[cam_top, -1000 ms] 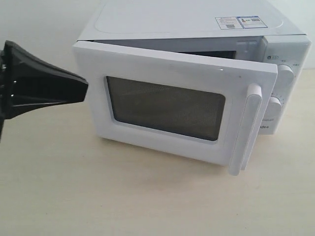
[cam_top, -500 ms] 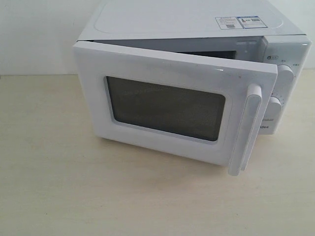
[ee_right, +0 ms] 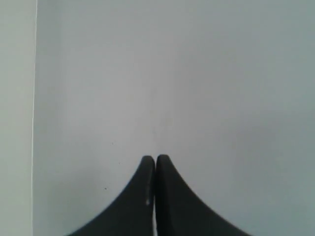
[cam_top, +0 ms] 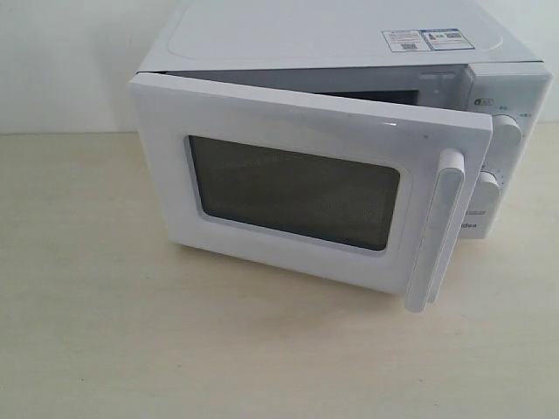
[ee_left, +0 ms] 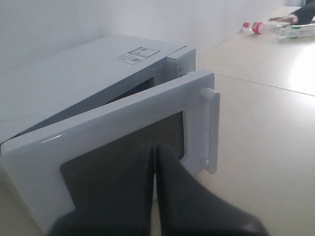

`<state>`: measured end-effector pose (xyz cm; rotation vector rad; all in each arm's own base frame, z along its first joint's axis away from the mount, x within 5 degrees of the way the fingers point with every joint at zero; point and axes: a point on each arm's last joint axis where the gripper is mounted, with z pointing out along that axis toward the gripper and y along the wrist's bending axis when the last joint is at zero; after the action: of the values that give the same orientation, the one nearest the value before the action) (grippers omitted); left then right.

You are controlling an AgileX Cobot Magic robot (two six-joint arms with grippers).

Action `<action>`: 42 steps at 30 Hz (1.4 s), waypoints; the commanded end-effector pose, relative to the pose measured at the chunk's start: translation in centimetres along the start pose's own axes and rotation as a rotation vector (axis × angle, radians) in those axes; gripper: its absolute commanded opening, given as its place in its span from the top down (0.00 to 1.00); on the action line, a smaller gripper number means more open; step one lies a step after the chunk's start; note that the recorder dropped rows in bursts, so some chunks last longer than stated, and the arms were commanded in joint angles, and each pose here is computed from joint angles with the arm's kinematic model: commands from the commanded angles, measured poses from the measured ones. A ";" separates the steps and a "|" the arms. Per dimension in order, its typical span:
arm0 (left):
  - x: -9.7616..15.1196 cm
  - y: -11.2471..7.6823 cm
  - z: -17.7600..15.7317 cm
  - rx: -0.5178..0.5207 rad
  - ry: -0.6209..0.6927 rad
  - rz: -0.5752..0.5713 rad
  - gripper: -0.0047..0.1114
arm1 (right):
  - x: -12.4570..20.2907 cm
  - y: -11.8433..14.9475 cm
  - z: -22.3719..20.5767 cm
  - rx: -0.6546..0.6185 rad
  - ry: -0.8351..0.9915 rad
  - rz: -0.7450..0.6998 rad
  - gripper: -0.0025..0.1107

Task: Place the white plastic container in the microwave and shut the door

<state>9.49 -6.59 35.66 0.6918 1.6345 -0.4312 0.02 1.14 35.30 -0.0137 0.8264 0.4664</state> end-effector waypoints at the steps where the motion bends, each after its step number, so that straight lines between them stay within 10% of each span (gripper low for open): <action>1: -0.1 0.0 -0.1 -0.008 -0.017 -0.018 0.93 | -0.9 0.3 1.9 0.028 0.122 0.069 0.98; 18: -0.1 0.0 -0.1 -0.008 -0.017 -0.018 0.93 | 10.1 1.7 5.9 -0.346 0.981 0.480 0.98; 26: 0.0 -0.1 -0.1 0.001 -0.011 -0.018 0.93 | 11.3 2.0 6.3 -0.408 1.056 0.635 0.98; 32: 0.0 -0.1 -0.1 0.001 -0.011 -0.018 0.93 | 11.3 1.1 7.3 -0.279 0.965 0.670 0.98; 42: 0.2 -0.1 0.0 0.006 0.006 -0.003 0.93 | 11.2 -4.0 9.1 0.381 0.639 0.841 0.98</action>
<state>9.52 -6.57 35.68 0.6867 1.6325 -0.4298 13.71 5.26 33.36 0.3415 1.5633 1.2204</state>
